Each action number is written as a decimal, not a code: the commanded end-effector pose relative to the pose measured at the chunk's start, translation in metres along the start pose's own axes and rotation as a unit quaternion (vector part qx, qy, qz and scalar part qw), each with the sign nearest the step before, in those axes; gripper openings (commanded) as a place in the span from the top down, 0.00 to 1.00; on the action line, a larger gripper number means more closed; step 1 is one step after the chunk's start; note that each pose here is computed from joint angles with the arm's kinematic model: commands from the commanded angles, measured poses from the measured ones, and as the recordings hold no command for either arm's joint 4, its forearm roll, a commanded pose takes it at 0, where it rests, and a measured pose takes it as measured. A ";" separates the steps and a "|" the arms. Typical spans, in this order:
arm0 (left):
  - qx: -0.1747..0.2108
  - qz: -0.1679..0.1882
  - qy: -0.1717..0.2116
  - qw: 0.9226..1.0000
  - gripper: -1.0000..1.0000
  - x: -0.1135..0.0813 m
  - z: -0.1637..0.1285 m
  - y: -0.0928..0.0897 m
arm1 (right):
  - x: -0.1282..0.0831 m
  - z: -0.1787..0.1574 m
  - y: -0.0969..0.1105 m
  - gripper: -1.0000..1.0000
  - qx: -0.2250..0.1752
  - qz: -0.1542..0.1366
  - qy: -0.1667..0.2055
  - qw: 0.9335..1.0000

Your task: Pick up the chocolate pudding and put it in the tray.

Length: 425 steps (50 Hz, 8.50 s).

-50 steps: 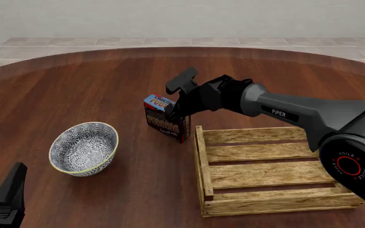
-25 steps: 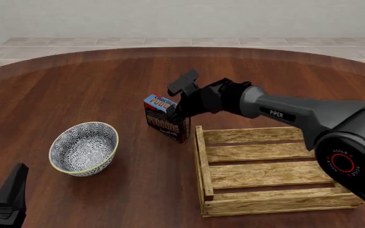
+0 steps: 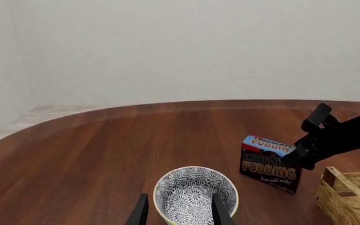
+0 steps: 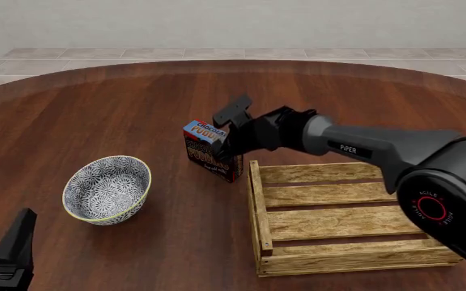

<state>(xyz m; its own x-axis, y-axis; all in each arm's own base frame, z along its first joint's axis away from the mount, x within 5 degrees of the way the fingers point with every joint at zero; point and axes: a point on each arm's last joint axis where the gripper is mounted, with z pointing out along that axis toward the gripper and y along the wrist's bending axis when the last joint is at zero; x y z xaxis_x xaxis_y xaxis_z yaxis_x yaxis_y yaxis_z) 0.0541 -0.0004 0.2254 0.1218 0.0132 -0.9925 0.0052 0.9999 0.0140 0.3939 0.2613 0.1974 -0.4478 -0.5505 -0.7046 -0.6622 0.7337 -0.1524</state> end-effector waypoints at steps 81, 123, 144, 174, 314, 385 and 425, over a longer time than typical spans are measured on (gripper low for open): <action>-0.001 -0.004 -0.013 1.000 0.00 -0.002 0.000 0.000 | -0.049 -0.097 0.015 1.00 0.001 -0.021 -0.115 0.993; 0.007 -0.016 -0.026 1.000 0.00 -0.029 -0.004 0.000 | -0.077 -0.226 -0.011 1.00 0.031 -0.035 -0.150 0.988; 0.013 -0.020 -0.030 0.999 0.00 -0.029 -0.003 -0.001 | -0.059 -0.268 -0.020 1.00 0.048 -0.016 -0.163 0.985; 0.015 -0.018 -0.038 0.999 0.00 -0.028 -0.003 -0.001 | -0.015 -0.304 -0.077 1.00 0.139 0.053 -0.132 0.980; 0.033 -0.015 -0.032 0.999 0.00 -0.026 -0.003 -0.003 | 0.130 -0.296 -0.048 1.00 0.135 0.177 0.036 0.974; 0.035 -0.011 -0.031 0.999 0.00 -0.025 -0.003 -0.003 | 0.161 -0.258 -0.023 1.00 0.099 0.194 0.053 0.974; 0.034 -0.010 -0.032 0.999 0.00 -0.026 -0.003 -0.003 | 0.173 -0.231 -0.020 1.00 0.090 0.202 0.061 0.973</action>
<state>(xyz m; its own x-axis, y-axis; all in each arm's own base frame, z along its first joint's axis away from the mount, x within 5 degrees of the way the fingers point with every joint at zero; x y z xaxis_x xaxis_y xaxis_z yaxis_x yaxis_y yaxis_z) 0.0481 -0.0037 0.2503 0.1832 -0.0098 -0.9830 0.0755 0.9971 0.0041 0.1869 0.0590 0.2423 -0.7184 -0.2553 -0.6471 -0.3207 0.9470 -0.0176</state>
